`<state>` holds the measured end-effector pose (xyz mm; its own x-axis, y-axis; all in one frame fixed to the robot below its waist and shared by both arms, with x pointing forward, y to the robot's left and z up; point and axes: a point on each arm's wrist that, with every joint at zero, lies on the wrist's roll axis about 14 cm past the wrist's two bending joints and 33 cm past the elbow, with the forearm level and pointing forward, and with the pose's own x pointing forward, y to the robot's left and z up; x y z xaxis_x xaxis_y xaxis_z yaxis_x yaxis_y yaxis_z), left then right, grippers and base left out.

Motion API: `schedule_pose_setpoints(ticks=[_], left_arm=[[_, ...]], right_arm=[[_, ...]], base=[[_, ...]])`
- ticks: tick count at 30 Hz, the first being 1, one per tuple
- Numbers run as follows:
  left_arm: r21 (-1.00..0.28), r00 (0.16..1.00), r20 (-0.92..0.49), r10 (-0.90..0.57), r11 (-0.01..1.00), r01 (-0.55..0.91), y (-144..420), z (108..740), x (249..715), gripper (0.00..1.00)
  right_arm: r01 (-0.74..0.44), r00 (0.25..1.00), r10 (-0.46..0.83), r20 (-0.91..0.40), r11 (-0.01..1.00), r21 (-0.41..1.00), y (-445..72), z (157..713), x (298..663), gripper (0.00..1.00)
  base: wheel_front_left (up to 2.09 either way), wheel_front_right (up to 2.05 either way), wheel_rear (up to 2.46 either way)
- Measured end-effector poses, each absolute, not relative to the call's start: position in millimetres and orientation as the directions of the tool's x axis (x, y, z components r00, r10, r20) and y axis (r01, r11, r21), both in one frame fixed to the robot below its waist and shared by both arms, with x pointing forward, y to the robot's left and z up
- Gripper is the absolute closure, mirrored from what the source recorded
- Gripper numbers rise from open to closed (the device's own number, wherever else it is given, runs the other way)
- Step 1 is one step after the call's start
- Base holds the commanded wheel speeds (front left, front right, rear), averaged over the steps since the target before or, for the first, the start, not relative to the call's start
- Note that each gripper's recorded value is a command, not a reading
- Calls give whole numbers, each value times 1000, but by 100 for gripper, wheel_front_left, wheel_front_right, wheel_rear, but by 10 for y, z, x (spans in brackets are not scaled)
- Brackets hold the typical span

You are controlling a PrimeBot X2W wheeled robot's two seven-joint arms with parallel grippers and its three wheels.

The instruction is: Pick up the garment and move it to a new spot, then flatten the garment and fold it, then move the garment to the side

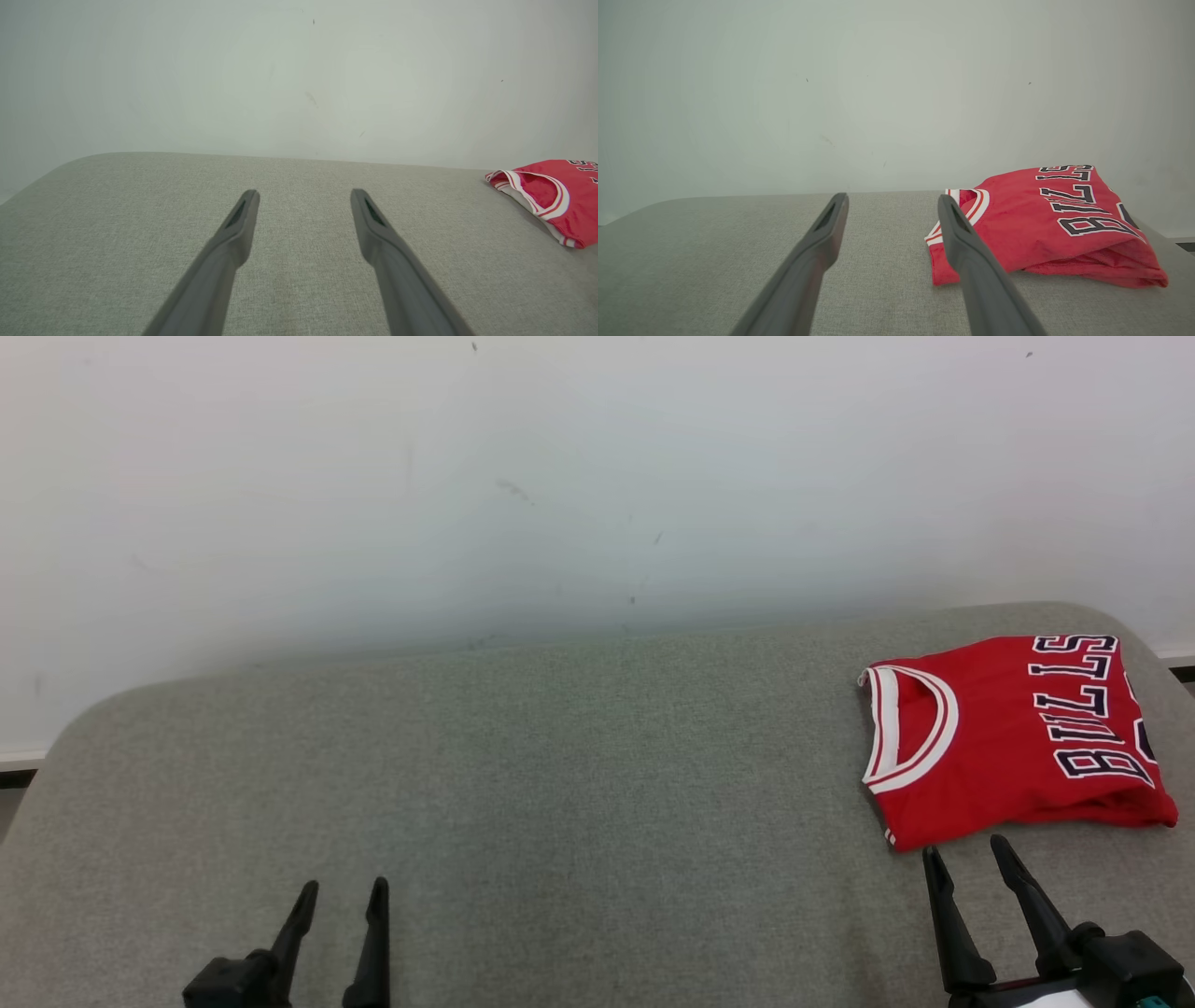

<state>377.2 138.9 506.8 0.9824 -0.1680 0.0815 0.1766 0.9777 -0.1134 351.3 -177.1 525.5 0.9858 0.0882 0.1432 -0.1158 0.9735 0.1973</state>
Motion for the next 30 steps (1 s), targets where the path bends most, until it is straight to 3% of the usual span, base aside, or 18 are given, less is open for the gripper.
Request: schedule_pose_setpoints(ticks=[7,8,13,30], left_arm=[[-114,982,77,-170,977,178,1381,5054,3776,0],[-115,983,73,-170,977,178,1379,5040,3773,100],[-142,987,2,-161,977,159,1392,4828,3704,100],[-438,996,-35,-78,897,55,1565,4809,3736,100]], right_arm=[[-115,986,88,139,973,201,-1769,5242,3513,0],[-114,987,88,136,973,202,-1768,5230,3510,100],[-96,994,82,70,968,231,-1756,5021,3442,100],[-14,1000,6,17,862,506,-1904,4961,3501,100]], base=[[0,0,0],[0,0,0],[0,0,0],[0,0,0]])
